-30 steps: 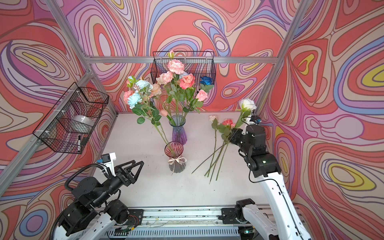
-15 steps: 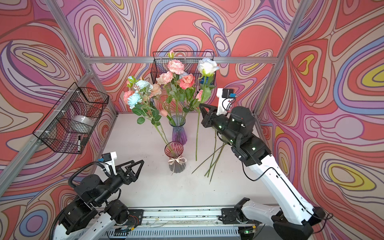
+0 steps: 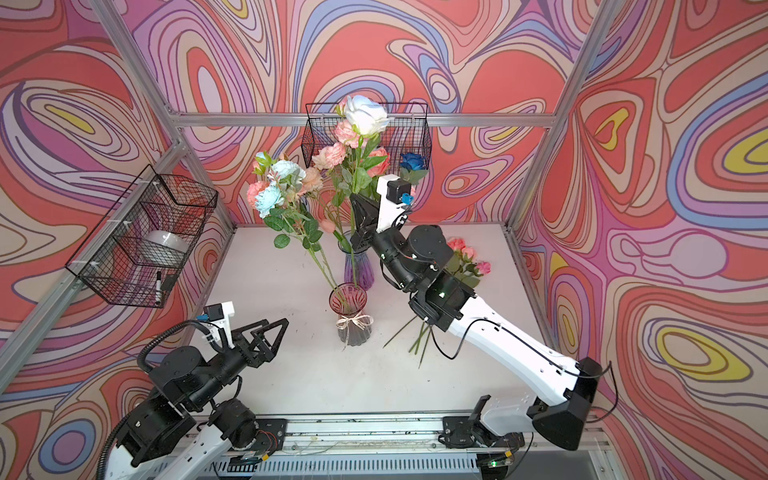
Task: Arrange the flowers into the vase
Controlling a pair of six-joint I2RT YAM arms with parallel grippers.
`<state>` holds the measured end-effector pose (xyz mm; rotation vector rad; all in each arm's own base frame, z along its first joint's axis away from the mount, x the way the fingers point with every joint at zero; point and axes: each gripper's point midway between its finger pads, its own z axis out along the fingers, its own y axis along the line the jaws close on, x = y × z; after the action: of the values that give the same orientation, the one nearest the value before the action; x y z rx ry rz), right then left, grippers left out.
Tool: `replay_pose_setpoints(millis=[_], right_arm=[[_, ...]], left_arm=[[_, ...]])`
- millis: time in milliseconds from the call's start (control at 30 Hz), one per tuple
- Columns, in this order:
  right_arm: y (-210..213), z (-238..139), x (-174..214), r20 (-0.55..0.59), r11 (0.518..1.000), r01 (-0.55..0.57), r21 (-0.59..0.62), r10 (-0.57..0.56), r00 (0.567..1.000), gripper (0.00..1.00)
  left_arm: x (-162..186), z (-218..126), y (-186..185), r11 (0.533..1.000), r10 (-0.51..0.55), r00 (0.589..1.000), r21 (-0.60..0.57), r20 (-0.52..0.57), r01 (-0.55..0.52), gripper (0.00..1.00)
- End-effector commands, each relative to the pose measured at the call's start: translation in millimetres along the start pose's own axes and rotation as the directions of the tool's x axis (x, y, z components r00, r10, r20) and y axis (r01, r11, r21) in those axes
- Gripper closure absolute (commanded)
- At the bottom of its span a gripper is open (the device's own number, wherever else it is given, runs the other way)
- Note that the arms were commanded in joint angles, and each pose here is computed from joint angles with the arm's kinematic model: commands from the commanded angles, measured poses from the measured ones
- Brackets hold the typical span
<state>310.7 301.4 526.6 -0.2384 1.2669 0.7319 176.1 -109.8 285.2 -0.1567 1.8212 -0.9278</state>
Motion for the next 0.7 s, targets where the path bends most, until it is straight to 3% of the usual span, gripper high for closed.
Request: replay_pose_setpoints(millis=[0,400,667], right_arm=[[5,3,23,0.018,1.000,0.019,0.003,-0.019,1.000,1.00],[8,-23,137,-0.121,0.999,0.023,0.026,-0.020,0.992,1.00],[5,-48,186,-0.248,0.999,-0.011,0.040,0.020,0.969,1.00]], left_arm=[[-6,-4,-3,1.000,0.013,1.000,0.002,0.015,-0.013,0.01],[-6,-6,-3,1.000,0.020,1.000,0.000,0.014,-0.020,0.00],[-25,-35,6,0.997,0.022,0.995,-0.080,0.093,-0.015,0.01]])
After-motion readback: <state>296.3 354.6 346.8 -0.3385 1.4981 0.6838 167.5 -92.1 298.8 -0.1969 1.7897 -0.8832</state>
